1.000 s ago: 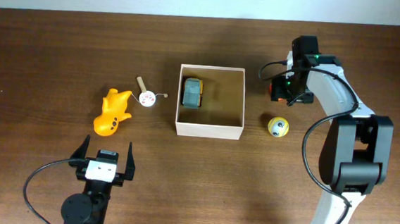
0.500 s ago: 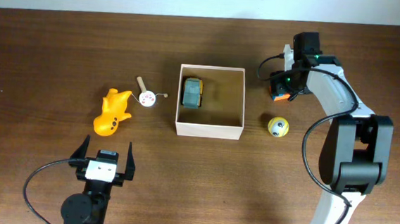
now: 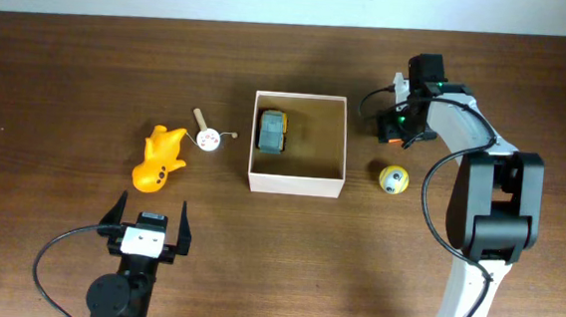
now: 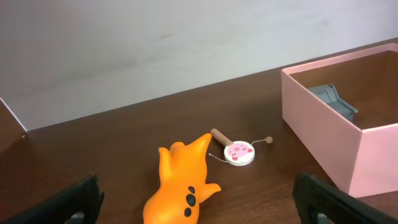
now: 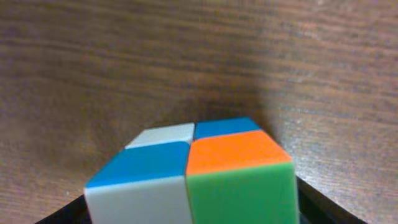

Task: Pack container
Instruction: 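Lift the cube with the right gripper and carry it toward the box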

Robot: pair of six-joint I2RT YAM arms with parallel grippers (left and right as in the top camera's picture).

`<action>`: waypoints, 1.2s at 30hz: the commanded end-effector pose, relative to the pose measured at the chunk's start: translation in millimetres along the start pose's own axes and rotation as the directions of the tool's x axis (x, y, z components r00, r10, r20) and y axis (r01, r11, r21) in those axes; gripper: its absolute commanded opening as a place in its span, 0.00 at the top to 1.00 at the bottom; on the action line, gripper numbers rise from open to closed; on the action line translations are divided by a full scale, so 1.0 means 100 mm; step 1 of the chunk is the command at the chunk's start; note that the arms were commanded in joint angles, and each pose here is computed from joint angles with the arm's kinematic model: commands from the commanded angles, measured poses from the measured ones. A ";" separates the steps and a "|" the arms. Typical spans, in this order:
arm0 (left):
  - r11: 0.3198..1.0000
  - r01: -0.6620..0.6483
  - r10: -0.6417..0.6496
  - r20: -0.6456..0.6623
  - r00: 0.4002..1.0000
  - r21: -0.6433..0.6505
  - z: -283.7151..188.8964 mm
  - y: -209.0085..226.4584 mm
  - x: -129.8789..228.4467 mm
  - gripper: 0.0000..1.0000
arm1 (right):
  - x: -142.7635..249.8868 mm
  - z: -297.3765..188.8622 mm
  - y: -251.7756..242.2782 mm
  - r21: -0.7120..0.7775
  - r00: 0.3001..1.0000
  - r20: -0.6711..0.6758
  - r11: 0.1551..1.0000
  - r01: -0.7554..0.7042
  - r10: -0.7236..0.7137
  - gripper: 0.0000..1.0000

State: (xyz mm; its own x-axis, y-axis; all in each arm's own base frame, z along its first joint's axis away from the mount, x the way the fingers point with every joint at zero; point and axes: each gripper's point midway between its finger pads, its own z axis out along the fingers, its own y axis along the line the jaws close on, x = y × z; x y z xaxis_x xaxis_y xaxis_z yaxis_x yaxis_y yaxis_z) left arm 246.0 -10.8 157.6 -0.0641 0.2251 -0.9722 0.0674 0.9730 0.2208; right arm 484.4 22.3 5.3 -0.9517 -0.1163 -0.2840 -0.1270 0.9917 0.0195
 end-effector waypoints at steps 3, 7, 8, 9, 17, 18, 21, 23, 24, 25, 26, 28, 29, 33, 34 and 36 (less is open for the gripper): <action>1.000 -0.015 0.015 -0.004 1.000 -0.007 0.00 0.01 0.02 0.01 | -0.06 0.04 0.00 -0.010 1.000 0.023 1.000 0.008 -0.007 0.30; 1.000 -0.015 0.015 -0.004 1.000 -0.007 0.00 0.01 0.02 0.01 | -0.08 0.03 0.00 -0.009 0.999 0.033 1.000 0.008 -0.008 0.30; 1.000 -0.015 0.015 -0.004 1.000 -0.007 0.00 0.01 0.02 0.01 | -0.08 0.03 0.00 -0.009 0.999 0.032 1.000 0.008 -0.008 0.35; 1.000 -0.015 0.015 -0.004 1.000 -0.007 0.00 0.01 0.02 0.01 | -0.08 0.03 0.00 -0.009 1.000 0.031 1.000 0.008 -0.007 0.45; 1.000 -0.015 0.015 -0.004 1.000 -0.007 0.00 0.01 0.02 0.01 | -0.03 0.04 0.00 -0.012 1.000 0.012 1.000 0.006 -0.006 0.51; 1.000 -0.015 0.015 -0.004 1.000 -0.007 0.00 0.01 0.02 0.01 | -0.03 0.04 0.00 -0.012 1.000 0.009 1.000 0.006 -0.006 0.51; 1.000 -0.015 0.015 -0.004 1.000 -0.007 0.00 0.01 0.02 0.01 | -0.01 0.03 0.01 -0.013 1.000 0.002 1.000 0.005 -0.005 0.51; 1.000 -0.015 0.015 -0.004 1.000 -0.007 0.00 0.01 0.02 0.01 | -0.02 0.00 0.04 -0.034 1.000 -0.005 0.999 0.004 -0.004 0.51; 1.000 -0.015 0.015 -0.004 1.000 -0.007 0.00 0.01 0.02 0.01 | -0.03 -0.03 0.05 -0.038 1.000 -0.008 0.999 -0.001 0.001 0.53; 1.000 -0.015 0.015 -0.004 1.000 -0.007 0.00 0.01 0.02 0.01 | -0.05 -0.07 0.05 -0.040 1.000 -0.010 0.999 -0.014 0.014 0.55; 1.000 -0.015 0.015 -0.004 1.000 -0.007 0.00 0.01 0.02 0.01 | -0.08 -0.11 0.05 -0.042 1.000 -0.009 0.999 -0.029 0.028 0.55; 1.000 -0.015 0.015 -0.004 1.000 -0.007 0.00 0.01 0.02 0.01 | -0.16 -0.25 0.13 -0.088 1.000 -0.005 0.996 -0.030 0.030 0.55; 1.000 -0.015 0.015 -0.004 1.000 -0.007 0.00 0.01 0.02 0.01 | -0.21 -0.31 0.17 -0.110 1.000 -0.001 0.994 -0.030 0.030 0.55; 1.000 -0.015 0.015 -0.004 1.000 -0.007 0.00 0.01 0.02 0.01 | -0.37 -0.62 0.32 -0.197 0.999 0.015 0.980 -0.026 0.030 0.55; 1.000 -0.015 0.015 -0.004 1.000 -0.007 0.00 0.01 0.02 0.01 | -0.40 -0.69 0.34 -0.211 0.999 0.018 0.977 -0.026 0.030 0.55; 1.000 -0.015 0.015 -0.004 1.000 -0.007 0.00 0.01 0.02 0.01 | -0.45 -0.86 0.41 -0.249 0.999 0.020 0.968 -0.025 0.031 0.55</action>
State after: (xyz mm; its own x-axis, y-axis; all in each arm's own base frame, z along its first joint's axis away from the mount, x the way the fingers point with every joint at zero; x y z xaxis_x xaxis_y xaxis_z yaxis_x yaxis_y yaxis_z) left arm 246.0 -10.8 157.6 -0.0641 0.2251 -0.9722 0.0674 0.9730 0.2208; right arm 488.4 46.4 68.1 -0.9626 -0.0979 -0.2524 -0.1432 0.9754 0.1678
